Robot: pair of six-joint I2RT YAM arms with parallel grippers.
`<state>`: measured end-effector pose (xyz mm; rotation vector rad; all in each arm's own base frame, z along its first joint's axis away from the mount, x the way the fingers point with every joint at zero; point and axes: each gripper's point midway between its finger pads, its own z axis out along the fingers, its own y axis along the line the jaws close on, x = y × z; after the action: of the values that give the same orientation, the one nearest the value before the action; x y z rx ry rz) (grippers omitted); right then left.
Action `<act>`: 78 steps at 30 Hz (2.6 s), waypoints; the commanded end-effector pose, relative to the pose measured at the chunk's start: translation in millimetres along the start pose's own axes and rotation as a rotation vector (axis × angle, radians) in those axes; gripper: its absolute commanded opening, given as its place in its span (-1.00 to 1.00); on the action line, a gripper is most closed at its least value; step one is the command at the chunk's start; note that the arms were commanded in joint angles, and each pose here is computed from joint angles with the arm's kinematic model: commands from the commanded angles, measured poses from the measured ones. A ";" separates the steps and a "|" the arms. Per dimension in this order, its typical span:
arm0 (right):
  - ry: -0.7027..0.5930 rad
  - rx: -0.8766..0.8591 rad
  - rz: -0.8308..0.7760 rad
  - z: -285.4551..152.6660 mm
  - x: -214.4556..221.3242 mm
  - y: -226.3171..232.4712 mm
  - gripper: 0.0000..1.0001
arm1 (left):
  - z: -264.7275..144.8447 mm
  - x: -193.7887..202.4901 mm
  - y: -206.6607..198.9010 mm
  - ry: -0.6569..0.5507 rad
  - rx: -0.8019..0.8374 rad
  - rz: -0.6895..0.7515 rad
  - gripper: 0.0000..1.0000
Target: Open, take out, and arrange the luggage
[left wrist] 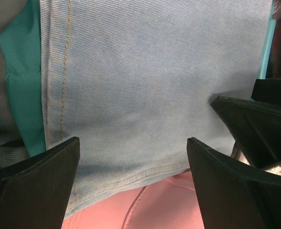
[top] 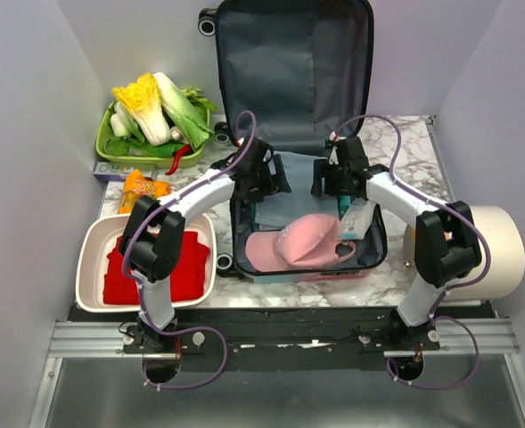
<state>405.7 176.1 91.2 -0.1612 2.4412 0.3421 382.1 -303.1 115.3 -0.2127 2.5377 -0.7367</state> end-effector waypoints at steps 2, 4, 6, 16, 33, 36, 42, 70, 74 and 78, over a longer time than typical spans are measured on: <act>0.056 -0.032 0.007 13.5 17.8 3.4 -0.04 | 1.3 1.6 5.7 0.000 -0.024 -0.019 0.98; 0.050 -0.055 0.008 11.8 14.9 8.0 -0.28 | 0.7 1.1 4.7 -0.004 -0.024 -0.018 0.98; 0.039 -0.073 0.002 8.1 9.8 12.1 -0.69 | 0.5 0.8 4.1 -0.004 -0.021 -0.016 0.98; -0.091 -0.112 0.072 -35.6 -46.8 33.0 -0.99 | -15.7 -11.3 -8.8 -0.066 0.036 0.050 0.98; -0.062 0.124 0.119 -60.2 -49.8 -28.0 -0.99 | -7.6 -4.2 4.9 -0.018 -0.036 0.057 0.98; -0.059 0.160 0.140 -62.0 -46.0 -47.7 -0.99 | -2.6 2.5 12.1 0.011 -0.058 0.061 0.97; -0.059 0.135 0.139 -59.5 -45.8 -50.2 -0.99 | 7.8 21.1 -4.9 0.081 0.036 0.064 0.87; -0.081 0.035 0.128 -62.0 -44.9 -34.2 -0.99 | 28.7 15.9 -56.6 0.080 0.134 0.110 -0.84; -0.131 -0.028 0.089 -69.4 -57.5 -23.1 -0.99 | 15.5 -4.0 -73.1 0.024 0.159 0.164 -1.00; -0.234 -0.111 0.054 -97.4 -88.5 -3.6 -0.99 | -6.1 -30.9 -85.4 -0.074 0.160 0.211 -1.00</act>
<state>409.0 132.4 158.9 -0.0078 2.3845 0.3801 394.1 -364.2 128.1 0.0186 2.5090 -0.8427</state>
